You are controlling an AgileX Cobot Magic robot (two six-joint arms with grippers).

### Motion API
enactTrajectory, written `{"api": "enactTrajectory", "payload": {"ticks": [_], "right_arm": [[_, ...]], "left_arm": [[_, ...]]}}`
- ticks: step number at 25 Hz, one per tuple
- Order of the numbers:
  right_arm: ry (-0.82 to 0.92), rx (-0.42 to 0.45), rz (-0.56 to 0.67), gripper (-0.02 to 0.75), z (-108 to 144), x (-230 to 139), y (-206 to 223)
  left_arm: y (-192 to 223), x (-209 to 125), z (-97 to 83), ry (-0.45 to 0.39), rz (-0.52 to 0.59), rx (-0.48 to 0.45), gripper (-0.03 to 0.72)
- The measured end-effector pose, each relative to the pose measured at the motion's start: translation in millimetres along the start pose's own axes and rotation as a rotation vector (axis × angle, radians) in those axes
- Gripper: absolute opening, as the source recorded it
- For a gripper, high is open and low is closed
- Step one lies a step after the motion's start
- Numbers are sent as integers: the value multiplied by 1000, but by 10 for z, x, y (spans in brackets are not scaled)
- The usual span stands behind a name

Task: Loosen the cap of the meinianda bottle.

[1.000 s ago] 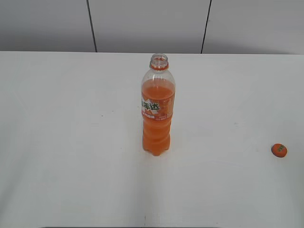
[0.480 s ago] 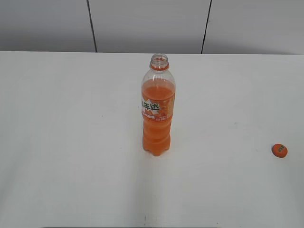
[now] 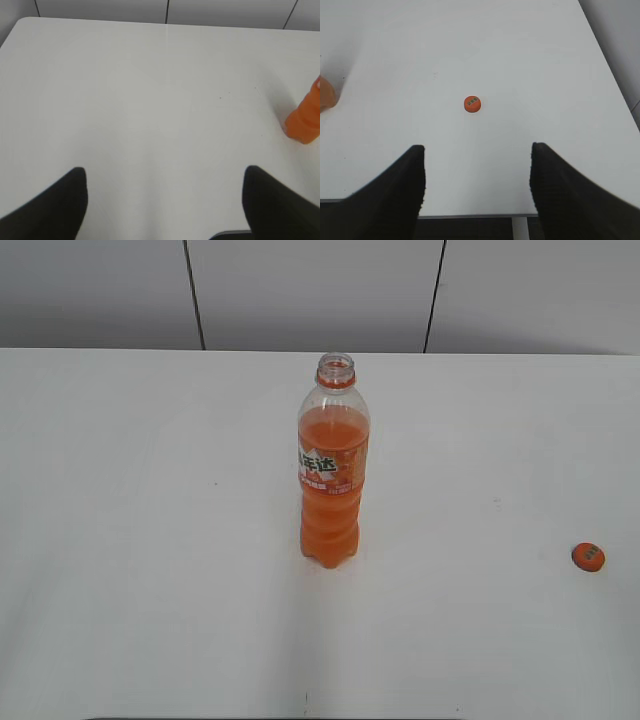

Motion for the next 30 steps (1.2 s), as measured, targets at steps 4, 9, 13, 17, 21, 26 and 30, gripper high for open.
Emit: {"api": "enactTrajectory", "payload": {"ticks": [4,9,13,17,21,26,30], "right_arm": [[-1,-3,-1,493,-4,2,0],[-1,-3,-1,493,-4,2,0],[-1,-3,-1,493,-4,2,0],[-14,-29,-2,493,-38,3,0],[-17,-34,-3,493,-45,4,0],[-17,-34,-3,493,-45,4,0],[-16,-34,-3,493,-45,4,0]], "left_arm": [[0,2,0,0,-2,0,573],[0,2,0,0,-2,0,559],[0,2,0,0,-2,0,554],[-2,0,10,-17,0,35,549],[-6,-2,25,-43,4,90,549],[-7,-3,27,-47,4,98,549],[-7,-3,27,-47,4,98,541]]}}
Point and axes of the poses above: a point on each arm's last joint axis where the gripper is mounted, y pointing out along that axis toward the gripper, z along the wrist's bending axis when the last joint is at zero, x = y × z, the point moved 4 cm from there along y, pointing out along that axis toward the gripper, and after that the axes turned 9 degrees about y, right-handed, at the moved point
